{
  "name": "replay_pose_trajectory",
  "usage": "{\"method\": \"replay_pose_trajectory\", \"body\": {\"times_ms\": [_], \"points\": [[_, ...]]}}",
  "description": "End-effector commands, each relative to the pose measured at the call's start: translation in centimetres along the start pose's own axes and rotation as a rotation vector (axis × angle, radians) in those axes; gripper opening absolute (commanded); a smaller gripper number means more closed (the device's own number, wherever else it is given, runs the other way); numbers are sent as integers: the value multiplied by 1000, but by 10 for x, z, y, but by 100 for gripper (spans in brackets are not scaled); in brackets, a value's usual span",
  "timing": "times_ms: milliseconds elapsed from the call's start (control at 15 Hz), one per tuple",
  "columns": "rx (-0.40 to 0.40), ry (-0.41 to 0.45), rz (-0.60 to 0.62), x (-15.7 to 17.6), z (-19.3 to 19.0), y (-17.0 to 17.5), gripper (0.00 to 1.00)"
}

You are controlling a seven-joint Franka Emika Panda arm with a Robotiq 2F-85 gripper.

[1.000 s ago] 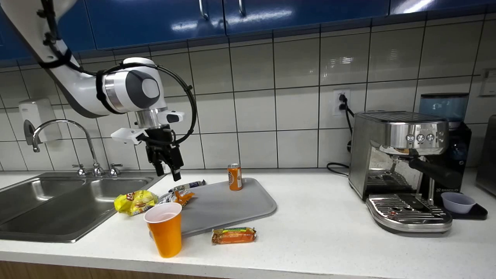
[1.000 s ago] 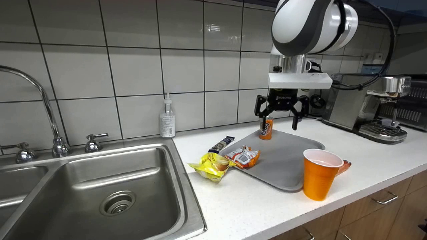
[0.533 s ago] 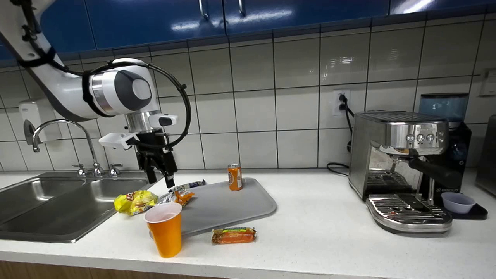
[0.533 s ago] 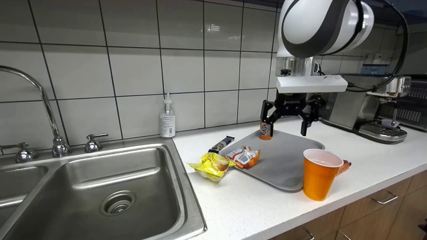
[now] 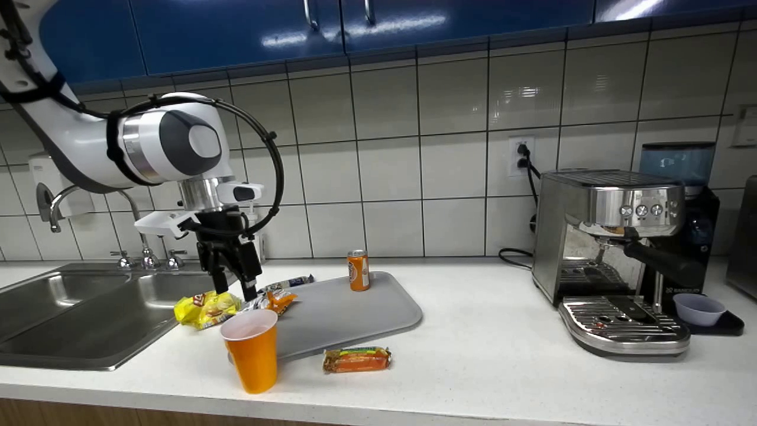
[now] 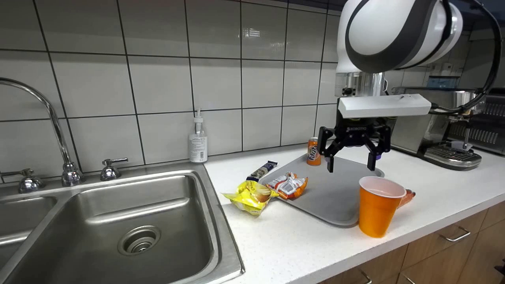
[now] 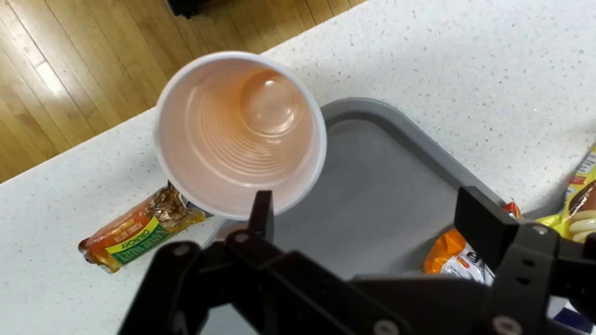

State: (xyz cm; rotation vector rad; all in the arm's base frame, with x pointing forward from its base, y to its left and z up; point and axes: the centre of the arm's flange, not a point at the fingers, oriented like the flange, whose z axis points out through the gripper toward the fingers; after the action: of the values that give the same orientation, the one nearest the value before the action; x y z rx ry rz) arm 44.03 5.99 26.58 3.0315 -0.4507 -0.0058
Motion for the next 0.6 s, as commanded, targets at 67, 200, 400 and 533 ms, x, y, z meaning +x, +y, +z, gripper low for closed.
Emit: {"method": "replay_pose_trajectory", "body": {"times_ms": [67,200,400,533], "points": [[-16,3,-40,-16,1,13,100],[-23,3,-48,-17,7,14,100],[-29,1,-58,-19,16,13,100],[-26,1,-60,-20,21,12,100]]}}
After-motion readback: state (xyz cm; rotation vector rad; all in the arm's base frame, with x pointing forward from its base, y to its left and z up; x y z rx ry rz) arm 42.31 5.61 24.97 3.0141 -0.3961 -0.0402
